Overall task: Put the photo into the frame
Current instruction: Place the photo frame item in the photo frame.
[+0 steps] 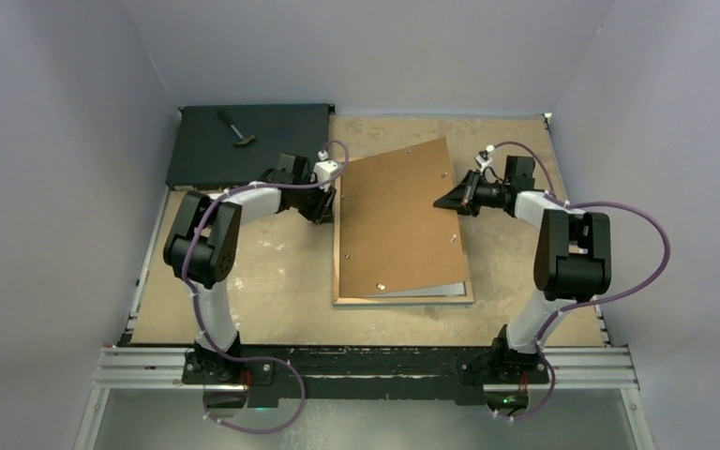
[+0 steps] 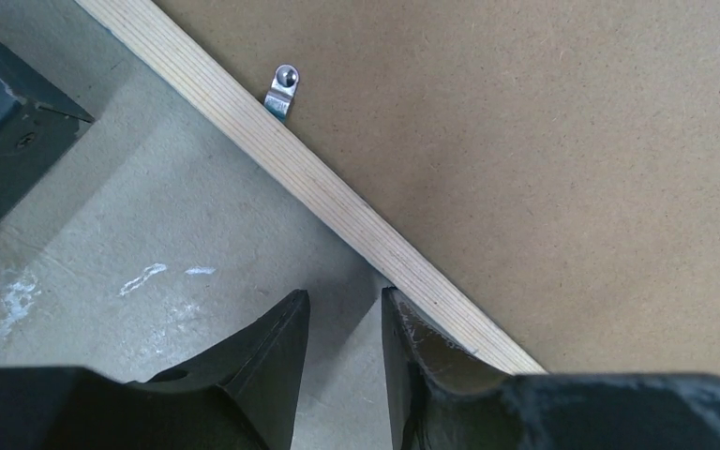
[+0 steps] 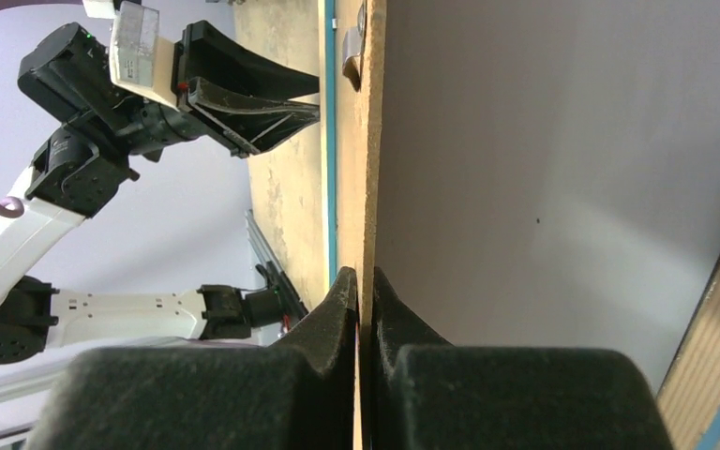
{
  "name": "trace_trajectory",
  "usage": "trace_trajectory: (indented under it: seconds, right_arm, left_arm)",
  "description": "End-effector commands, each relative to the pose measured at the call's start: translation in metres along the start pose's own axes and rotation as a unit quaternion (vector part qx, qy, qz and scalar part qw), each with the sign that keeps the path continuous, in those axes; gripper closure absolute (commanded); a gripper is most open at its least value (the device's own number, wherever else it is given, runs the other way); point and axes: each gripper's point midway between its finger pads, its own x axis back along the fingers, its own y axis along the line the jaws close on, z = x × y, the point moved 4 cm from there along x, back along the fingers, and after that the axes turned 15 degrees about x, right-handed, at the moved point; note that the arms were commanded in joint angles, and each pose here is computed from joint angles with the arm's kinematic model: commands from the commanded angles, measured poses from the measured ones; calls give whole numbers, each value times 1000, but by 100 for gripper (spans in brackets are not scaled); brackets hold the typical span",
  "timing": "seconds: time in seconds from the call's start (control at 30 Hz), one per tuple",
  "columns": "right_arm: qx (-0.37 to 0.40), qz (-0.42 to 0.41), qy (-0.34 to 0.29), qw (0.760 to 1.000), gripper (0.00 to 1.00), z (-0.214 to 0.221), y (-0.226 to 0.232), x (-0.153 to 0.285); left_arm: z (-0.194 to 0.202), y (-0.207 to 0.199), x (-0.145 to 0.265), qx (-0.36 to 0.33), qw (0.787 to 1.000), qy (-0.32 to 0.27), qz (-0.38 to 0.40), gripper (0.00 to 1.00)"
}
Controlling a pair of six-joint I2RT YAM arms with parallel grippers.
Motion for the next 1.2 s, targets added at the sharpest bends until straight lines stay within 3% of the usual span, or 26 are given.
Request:
trace_trajectory:
  seconds: [0.0, 0.1, 0.2, 0.47, 0.57, 0.9, 1.17]
  right_arm:
    - [29, 4, -2, 1000, 100, 13, -2, -11]
    - [24, 16, -6, 1000, 99, 18, -8, -13]
    - [22, 43, -10, 999, 85, 20, -14, -17]
    - [47, 185, 28, 981, 34, 28, -27, -15]
    - [69, 236, 26, 969, 3, 18, -24, -5]
    - [110, 347, 62, 929, 1, 21, -13, 10]
    - [115, 338, 65, 932, 1, 21, -8, 4]
  left_arm:
    - [15, -1, -15, -1, 999, 30, 10, 66]
    - [17, -2, -17, -1, 999, 35, 11, 67]
    - [16, -2, -16, 0, 999, 36, 11, 67]
    - [10, -4, -9, -10, 999, 32, 4, 70]
    - [8, -4, -5, -15, 999, 31, 0, 71]
    - [6, -2, 4, -15, 999, 31, -2, 74]
    - [6, 1, 9, -10, 1000, 29, -1, 75]
